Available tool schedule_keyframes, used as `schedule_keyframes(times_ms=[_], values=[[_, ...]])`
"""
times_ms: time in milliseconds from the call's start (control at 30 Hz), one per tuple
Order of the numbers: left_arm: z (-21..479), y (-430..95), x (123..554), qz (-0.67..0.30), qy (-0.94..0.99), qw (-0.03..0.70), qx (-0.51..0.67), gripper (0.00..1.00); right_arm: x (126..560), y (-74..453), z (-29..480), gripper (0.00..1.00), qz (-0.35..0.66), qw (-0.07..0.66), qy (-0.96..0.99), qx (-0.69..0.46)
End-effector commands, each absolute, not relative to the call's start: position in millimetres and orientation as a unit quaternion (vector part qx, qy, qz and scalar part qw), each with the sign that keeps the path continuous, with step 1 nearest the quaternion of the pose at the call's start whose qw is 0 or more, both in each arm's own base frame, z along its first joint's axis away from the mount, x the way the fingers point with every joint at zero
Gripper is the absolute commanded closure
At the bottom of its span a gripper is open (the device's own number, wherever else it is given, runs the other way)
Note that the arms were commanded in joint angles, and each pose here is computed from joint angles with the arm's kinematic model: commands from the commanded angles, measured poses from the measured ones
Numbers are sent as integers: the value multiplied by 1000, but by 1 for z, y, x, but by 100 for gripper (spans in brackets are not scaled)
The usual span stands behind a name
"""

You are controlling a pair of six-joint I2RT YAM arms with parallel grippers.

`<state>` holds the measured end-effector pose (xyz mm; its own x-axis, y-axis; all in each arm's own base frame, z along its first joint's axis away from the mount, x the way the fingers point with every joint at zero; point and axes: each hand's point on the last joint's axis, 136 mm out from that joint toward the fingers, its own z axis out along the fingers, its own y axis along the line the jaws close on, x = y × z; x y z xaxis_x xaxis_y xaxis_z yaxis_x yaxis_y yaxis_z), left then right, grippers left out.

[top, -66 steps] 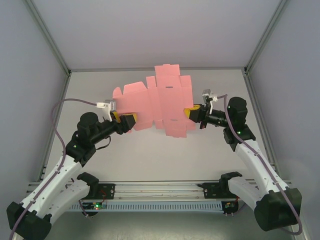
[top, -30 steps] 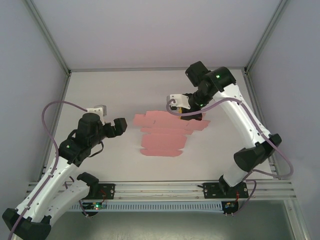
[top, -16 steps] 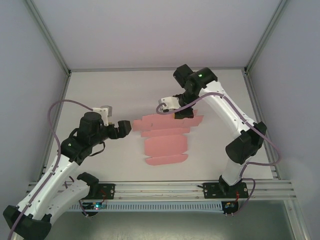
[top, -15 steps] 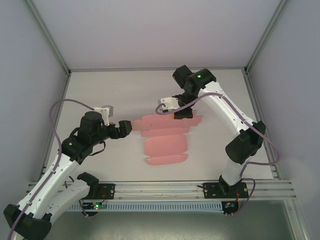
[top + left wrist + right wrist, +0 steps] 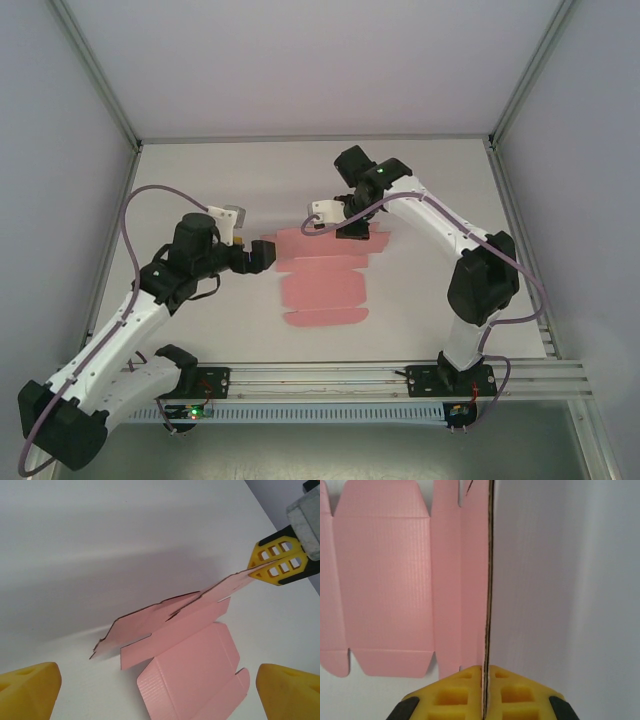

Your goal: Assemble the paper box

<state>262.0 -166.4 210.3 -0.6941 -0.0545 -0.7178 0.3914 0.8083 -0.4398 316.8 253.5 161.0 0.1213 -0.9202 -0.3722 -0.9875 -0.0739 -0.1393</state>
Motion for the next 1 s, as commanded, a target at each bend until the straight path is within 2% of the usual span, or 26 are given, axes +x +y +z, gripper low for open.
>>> schedule_keyframes(times_ms=[0,67,133,267,333,633,767,967], values=[[234,-181,275,-305,848,410,140,0,331,263,150,100,83,199,657,-722],[234,-186,281,-303,847,407,154,0,335,263,145,100,78,193,658,-724],[237,-195,288,-304,840,410,187,5,338,263,137,100,77,182,659,-726],[238,-201,307,-274,839,409,232,28,341,265,128,100,83,166,660,-728],[231,-205,313,-266,842,395,253,34,346,267,127,100,83,171,661,-726],[200,-219,316,-272,844,350,302,39,350,270,126,100,92,181,660,-723],[194,-222,313,-278,832,352,326,41,346,270,127,100,104,174,658,-725],[179,-216,320,-244,843,341,338,44,339,272,131,100,118,177,651,-728]])
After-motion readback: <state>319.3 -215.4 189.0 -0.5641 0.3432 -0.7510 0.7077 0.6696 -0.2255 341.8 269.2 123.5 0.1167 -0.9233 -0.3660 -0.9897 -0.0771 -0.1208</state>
